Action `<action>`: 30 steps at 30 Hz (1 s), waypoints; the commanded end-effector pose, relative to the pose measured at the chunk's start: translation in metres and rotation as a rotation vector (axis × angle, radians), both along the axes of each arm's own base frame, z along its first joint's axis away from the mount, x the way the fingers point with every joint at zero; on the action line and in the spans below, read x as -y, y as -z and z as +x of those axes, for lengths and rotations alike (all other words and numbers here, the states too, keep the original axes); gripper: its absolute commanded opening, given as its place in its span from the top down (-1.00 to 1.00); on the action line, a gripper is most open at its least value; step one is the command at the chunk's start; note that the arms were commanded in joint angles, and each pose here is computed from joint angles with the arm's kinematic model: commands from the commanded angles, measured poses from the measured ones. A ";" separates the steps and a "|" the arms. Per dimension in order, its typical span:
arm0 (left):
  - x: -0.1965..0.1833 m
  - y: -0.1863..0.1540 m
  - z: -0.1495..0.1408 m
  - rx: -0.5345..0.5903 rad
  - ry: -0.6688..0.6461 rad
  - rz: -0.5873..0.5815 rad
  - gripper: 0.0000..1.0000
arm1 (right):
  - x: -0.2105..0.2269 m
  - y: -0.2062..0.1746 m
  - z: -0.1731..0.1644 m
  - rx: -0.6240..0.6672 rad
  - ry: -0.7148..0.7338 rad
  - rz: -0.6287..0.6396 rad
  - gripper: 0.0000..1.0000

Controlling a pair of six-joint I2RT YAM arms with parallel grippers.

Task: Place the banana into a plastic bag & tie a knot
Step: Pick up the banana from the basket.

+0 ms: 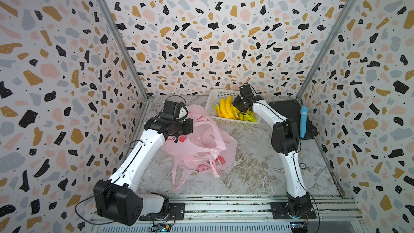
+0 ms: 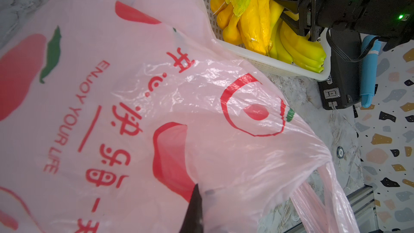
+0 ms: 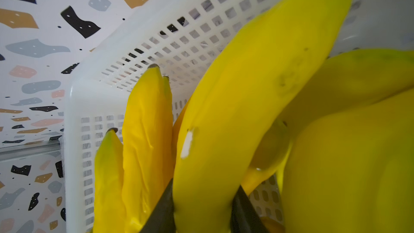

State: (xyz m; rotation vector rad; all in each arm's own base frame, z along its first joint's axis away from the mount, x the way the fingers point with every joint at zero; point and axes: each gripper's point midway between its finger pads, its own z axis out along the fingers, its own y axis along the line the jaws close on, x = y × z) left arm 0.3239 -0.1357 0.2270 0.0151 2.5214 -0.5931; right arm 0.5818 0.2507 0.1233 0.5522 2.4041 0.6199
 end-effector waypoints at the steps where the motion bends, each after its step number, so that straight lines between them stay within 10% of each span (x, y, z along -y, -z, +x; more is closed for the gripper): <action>1: 0.002 -0.010 -0.002 0.040 0.003 -0.018 1.00 | 0.007 -0.089 -0.001 0.196 -0.030 -0.012 0.73; 13: 0.002 -0.010 -0.010 0.038 0.016 -0.029 1.00 | -0.006 -0.202 -0.051 0.511 -0.209 0.124 0.82; 30: 0.018 -0.012 -0.013 0.015 0.093 -0.109 1.00 | -0.077 -0.291 -0.257 0.859 -0.772 0.635 1.00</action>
